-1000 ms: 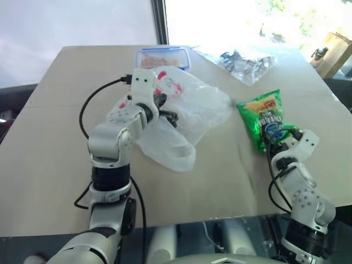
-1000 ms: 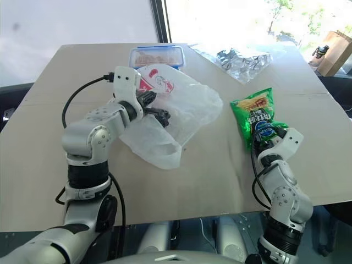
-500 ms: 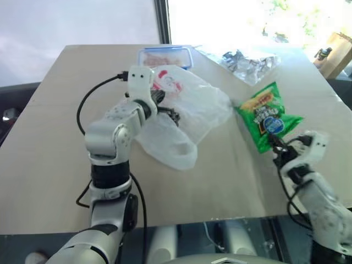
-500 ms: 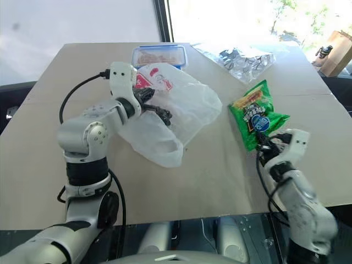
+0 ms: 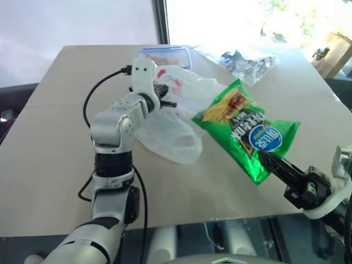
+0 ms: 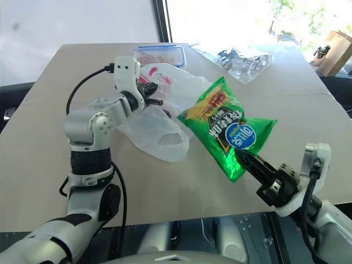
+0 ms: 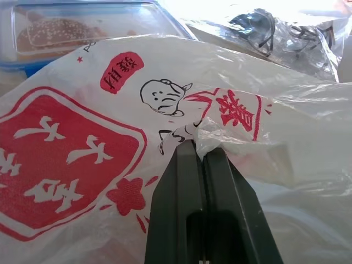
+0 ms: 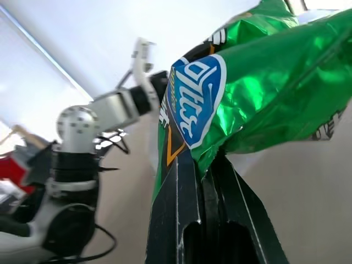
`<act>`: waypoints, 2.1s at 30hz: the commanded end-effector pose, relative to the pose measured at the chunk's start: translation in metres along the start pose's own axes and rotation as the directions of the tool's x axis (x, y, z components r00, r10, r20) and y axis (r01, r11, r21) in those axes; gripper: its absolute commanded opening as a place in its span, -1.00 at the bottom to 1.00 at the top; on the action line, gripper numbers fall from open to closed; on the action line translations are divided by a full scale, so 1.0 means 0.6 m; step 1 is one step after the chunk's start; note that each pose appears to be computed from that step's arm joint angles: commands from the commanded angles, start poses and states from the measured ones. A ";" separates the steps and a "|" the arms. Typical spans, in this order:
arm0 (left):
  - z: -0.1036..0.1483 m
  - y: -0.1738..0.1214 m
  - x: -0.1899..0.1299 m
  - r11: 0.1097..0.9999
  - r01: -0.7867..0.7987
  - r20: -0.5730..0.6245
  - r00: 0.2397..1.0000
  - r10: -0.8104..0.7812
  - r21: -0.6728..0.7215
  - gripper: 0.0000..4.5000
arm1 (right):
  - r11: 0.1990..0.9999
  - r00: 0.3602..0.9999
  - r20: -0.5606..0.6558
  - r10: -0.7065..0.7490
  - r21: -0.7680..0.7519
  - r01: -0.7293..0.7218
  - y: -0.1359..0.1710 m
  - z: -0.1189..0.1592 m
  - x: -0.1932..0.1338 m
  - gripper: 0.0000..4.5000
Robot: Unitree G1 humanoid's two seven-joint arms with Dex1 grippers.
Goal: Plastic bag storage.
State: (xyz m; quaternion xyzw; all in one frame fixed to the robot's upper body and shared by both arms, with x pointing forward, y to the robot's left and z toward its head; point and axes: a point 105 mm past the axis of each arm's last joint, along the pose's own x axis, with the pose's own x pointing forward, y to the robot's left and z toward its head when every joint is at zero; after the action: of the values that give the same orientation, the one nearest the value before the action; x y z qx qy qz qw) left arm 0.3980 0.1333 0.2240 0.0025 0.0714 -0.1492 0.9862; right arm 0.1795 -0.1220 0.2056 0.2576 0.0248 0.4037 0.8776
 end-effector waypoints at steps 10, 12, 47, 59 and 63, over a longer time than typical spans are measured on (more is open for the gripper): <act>0.073 -0.081 -0.098 0.939 0.334 0.178 0.922 -0.343 0.078 -1.00 | 0.986 0.986 -0.107 0.128 0.125 -0.115 -0.071 -0.034 0.072 -0.99; 0.063 -0.074 -0.108 0.933 0.351 0.148 0.921 -0.359 0.079 -1.00 | 0.986 0.987 -0.108 0.123 0.127 -0.109 -0.087 -0.025 0.067 -0.99; 0.047 -0.092 -0.109 0.887 0.448 0.108 0.881 -0.460 0.115 -1.00 | 0.963 0.959 -0.234 0.162 -0.176 -0.205 -0.106 -0.096 0.435 -0.19; 0.046 -0.056 -0.068 0.936 0.353 0.200 0.916 -0.348 0.008 -1.00 | 0.760 0.989 -0.147 0.022 -0.640 -0.112 -0.081 0.025 0.262 0.67; 0.049 -0.060 -0.064 0.931 0.365 0.210 0.909 -0.361 0.020 -1.00 | 0.667 0.991 -0.096 -0.098 -0.745 -0.006 -0.090 0.050 0.230 0.99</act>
State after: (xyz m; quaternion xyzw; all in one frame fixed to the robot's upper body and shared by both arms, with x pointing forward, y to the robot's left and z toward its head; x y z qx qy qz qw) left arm 0.3572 0.1115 0.2468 -0.0485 -0.0049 -0.3210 0.9458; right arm 0.3193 -0.0529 0.2116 -0.1165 -0.0467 0.4129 0.9021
